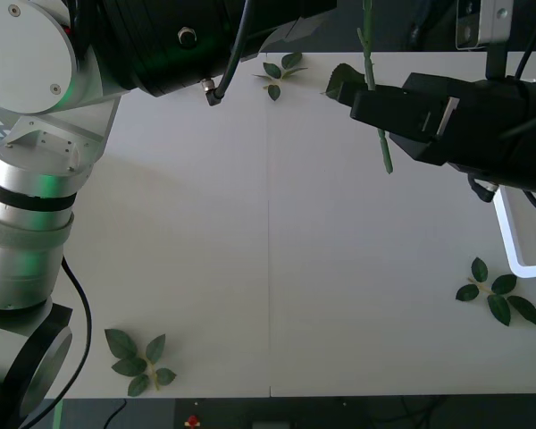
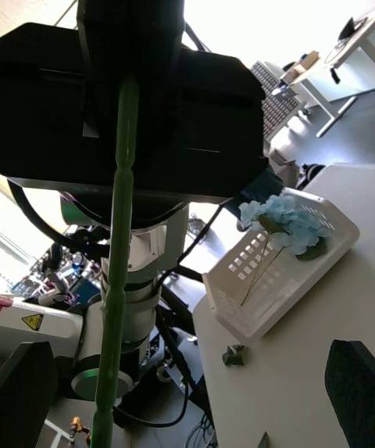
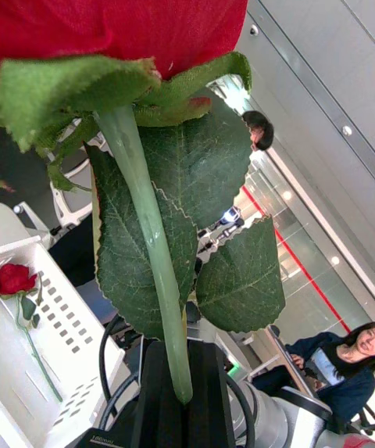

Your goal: Place the red flowers into the right box and the blue flowers into the left box. If a person shows an open palm, hand one flower to the person first, then continue sorting.

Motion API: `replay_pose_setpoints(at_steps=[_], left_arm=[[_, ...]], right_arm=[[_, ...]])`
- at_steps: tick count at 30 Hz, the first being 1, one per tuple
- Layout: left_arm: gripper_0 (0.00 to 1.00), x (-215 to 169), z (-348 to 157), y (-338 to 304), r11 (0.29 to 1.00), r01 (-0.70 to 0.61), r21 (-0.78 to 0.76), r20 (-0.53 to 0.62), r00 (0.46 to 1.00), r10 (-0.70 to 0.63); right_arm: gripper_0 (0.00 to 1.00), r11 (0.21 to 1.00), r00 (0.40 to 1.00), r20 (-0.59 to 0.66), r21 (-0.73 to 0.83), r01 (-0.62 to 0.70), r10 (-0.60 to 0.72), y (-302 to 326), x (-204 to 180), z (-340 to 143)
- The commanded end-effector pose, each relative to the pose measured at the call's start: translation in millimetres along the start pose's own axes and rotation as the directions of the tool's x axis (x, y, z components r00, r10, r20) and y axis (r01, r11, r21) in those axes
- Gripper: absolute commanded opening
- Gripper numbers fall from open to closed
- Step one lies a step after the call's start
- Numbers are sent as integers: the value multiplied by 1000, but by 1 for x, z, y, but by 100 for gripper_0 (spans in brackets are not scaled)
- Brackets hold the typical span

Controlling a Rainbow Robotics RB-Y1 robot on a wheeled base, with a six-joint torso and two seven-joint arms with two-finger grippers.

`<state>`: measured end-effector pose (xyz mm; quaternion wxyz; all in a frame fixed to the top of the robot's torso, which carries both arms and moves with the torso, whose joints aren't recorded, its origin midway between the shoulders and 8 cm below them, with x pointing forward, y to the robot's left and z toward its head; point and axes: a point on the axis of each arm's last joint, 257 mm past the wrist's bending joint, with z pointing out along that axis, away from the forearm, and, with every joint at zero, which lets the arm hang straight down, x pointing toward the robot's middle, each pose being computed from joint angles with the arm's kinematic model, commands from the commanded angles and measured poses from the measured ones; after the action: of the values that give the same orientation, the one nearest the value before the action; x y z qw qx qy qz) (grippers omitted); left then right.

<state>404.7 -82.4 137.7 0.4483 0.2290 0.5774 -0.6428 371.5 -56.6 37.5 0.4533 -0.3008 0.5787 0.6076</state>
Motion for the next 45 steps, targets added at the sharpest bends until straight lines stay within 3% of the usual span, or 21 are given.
replay_pose_setpoints(at_steps=[1,2,3,4,6,35,36,37,38,45], left_arm=[[0,-7,14,-31,998,-2,66,2,1000,2],[0,-7,14,-31,998,-2,66,2,1000,2],[0,-7,14,-31,998,-2,66,2,1000,2],[0,-7,14,-31,998,-2,66,2,1000,2],[0,-7,14,-31,998,-2,66,2,1000,2],[1,-7,14,-31,998,-2,66,2,1000,2],[36,-7,14,-31,998,-2,66,2,1000,2],[93,-7,14,-31,998,-2,66,2,1000,2],[100,-7,14,-31,998,-2,66,2,1000,2],[100,-7,14,-31,998,-2,66,2,1000,2]], right_arm=[[100,999,1000,14,-51,-20,20,15,-11,18],[100,999,1000,15,-50,-22,23,14,-10,18],[77,998,1000,13,-55,-22,23,16,-10,19],[46,998,1000,15,-55,-22,23,16,-11,19],[0,998,1000,16,-55,-24,25,16,-11,19],[0,997,999,31,-71,-38,40,21,-16,21],[0,997,999,33,-70,-41,43,21,-16,20],[0,997,999,31,-73,-39,42,22,-16,21],[0,997,999,31,-71,-39,41,21,-16,20],[0,997,998,35,-72,-41,43,21,-17,20]])
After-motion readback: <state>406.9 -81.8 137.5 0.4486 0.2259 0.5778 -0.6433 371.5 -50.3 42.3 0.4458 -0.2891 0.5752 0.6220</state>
